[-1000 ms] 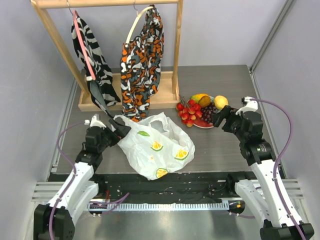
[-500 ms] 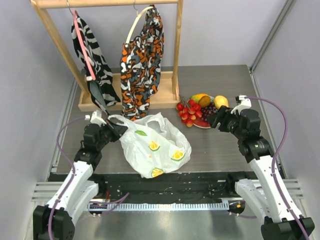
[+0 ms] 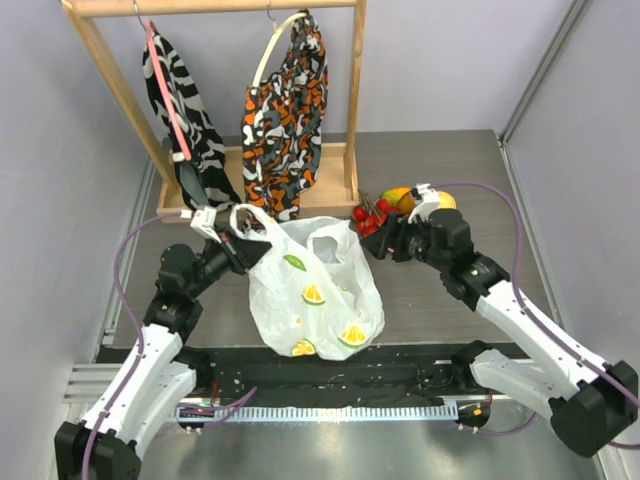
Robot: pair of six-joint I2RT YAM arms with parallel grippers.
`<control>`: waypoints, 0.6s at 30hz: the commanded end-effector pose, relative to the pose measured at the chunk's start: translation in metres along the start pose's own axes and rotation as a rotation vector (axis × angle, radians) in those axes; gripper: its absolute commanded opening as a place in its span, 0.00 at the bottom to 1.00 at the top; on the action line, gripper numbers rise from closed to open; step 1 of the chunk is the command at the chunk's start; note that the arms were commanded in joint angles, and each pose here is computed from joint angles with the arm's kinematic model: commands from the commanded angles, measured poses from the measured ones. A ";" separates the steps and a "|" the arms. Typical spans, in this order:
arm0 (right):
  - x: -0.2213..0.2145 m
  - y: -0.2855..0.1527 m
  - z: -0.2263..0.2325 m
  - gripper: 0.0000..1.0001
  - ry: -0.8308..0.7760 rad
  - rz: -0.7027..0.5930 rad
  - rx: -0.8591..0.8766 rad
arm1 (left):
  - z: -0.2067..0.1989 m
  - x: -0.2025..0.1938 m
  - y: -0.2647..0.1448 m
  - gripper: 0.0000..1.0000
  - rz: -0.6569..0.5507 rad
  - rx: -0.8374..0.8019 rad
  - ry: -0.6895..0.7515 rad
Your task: Place the fruits into the plastic bag
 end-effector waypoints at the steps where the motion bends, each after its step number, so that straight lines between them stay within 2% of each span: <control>1: 0.025 0.017 0.026 0.70 0.006 -0.092 0.077 | -0.018 -0.007 0.002 0.00 0.055 -0.172 0.127; 5: 0.015 0.028 0.032 0.74 -0.049 -0.070 0.105 | -0.022 -0.007 -0.001 0.00 0.048 -0.195 0.146; 13: -0.001 0.045 0.038 0.75 -0.144 0.011 0.013 | -0.026 -0.010 -0.002 0.00 0.057 -0.213 0.158; 18: -0.008 0.049 0.030 0.76 -0.172 0.009 -0.137 | -0.028 -0.010 -0.003 0.00 0.055 -0.223 0.164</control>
Point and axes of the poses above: each gripper's point midway between its finger pads, its own y axis out along the fingers, its own z axis along the line the jaws close on, x = y × z, the point moved 10 cm from there along -y, back along the fingers, and after that the axes turned 3 degrees about -y, right-handed, at the moved point
